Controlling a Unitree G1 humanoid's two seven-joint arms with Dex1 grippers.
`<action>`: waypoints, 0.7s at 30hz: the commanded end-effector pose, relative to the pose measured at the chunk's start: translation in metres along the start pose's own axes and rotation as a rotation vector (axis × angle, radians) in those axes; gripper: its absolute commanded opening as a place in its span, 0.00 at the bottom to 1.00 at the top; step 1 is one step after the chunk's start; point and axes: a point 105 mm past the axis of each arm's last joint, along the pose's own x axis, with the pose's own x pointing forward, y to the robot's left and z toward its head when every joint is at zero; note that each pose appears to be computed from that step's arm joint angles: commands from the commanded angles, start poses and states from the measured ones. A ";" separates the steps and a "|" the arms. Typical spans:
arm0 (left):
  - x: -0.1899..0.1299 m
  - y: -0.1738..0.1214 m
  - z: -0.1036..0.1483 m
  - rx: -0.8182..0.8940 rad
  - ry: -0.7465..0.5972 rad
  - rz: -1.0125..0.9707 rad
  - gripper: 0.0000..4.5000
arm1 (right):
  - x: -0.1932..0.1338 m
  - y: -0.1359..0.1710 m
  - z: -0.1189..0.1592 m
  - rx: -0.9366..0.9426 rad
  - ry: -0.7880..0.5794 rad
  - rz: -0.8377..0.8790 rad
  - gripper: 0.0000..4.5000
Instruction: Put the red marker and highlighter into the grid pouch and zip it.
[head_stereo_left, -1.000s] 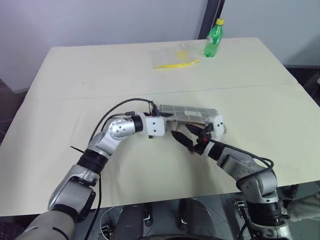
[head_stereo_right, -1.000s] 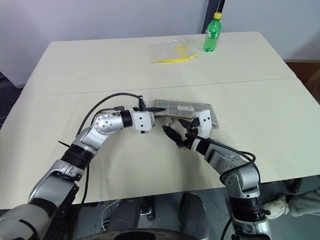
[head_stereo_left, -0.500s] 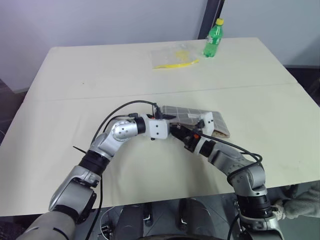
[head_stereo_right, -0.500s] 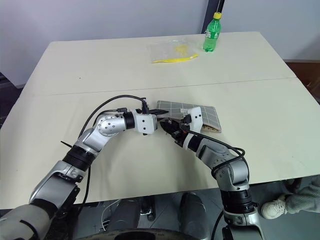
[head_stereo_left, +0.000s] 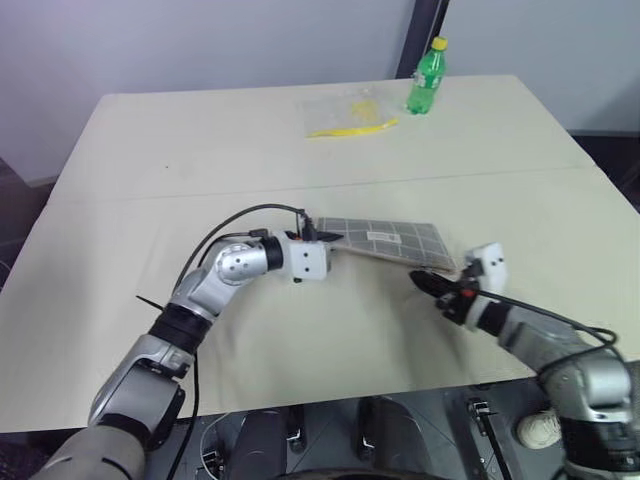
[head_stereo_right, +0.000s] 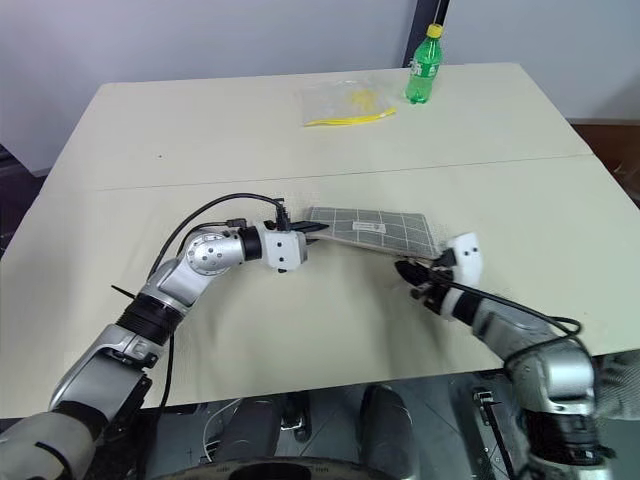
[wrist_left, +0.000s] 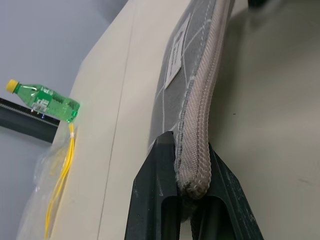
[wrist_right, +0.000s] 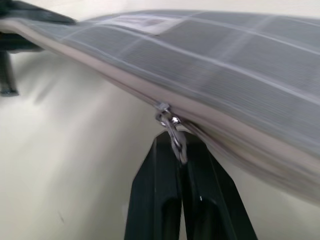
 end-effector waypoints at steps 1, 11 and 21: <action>-0.010 0.014 -0.004 -0.004 0.006 0.052 0.00 | -0.027 -0.019 0.009 -0.065 -0.008 -0.051 0.02; -0.012 0.011 -0.008 -0.177 -0.033 0.043 0.08 | -0.036 -0.017 0.010 -0.158 -0.029 -0.047 0.15; -0.013 0.008 0.008 -0.253 -0.108 0.064 0.99 | -0.055 -0.018 0.023 -0.238 -0.039 0.019 1.00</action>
